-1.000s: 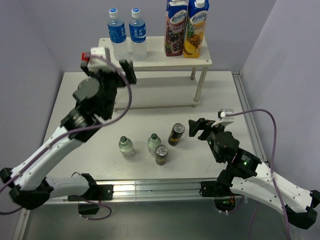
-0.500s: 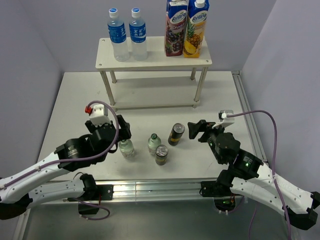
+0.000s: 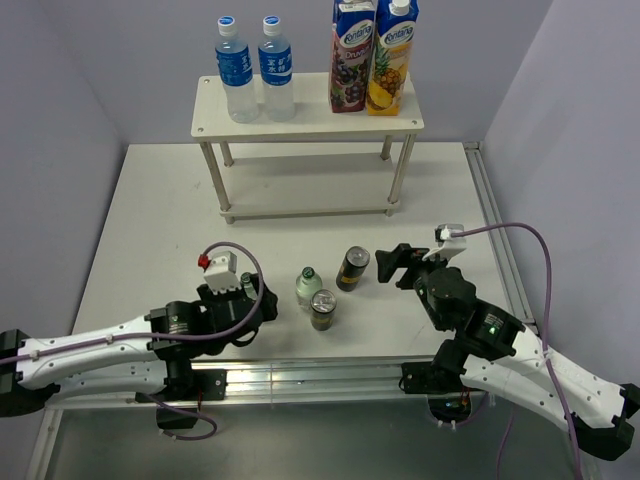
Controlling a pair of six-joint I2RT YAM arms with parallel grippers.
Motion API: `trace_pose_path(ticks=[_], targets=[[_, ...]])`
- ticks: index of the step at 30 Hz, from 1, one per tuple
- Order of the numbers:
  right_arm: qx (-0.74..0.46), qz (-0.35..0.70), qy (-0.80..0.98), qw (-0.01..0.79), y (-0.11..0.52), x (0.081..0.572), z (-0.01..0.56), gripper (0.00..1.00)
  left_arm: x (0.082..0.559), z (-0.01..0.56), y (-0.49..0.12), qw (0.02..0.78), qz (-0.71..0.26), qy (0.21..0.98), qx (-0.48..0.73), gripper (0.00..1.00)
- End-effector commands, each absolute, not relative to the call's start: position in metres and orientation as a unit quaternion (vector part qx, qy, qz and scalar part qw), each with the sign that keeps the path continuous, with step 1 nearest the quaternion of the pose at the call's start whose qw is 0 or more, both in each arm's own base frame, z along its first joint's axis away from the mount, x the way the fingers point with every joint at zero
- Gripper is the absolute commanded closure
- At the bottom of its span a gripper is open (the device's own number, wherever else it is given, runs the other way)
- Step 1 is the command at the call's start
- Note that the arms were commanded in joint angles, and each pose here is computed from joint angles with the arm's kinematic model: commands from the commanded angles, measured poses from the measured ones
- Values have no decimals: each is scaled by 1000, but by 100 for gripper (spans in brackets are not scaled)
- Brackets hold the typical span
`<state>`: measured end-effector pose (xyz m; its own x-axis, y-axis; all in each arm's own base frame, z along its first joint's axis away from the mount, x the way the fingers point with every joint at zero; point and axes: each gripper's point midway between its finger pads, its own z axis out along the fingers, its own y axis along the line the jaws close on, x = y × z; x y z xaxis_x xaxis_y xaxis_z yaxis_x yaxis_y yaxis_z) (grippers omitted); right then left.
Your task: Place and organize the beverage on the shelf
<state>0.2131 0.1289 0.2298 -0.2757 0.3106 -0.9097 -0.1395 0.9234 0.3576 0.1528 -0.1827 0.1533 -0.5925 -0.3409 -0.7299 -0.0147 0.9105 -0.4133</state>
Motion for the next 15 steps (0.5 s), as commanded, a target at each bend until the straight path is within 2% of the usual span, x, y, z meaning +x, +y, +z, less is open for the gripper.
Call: trace_pose_path(ticks=[1,8,15], targets=[[69,185,776,599,125,214,226,10,151,140,-192,436,-188,872,-119,1],[65,184,779,595,126,213,221,10,159,103,-179,460,-125,870,-127,1],[64,184,782,592,128,213,216,10,174,101,-175,505,-89,846,-144,1]])
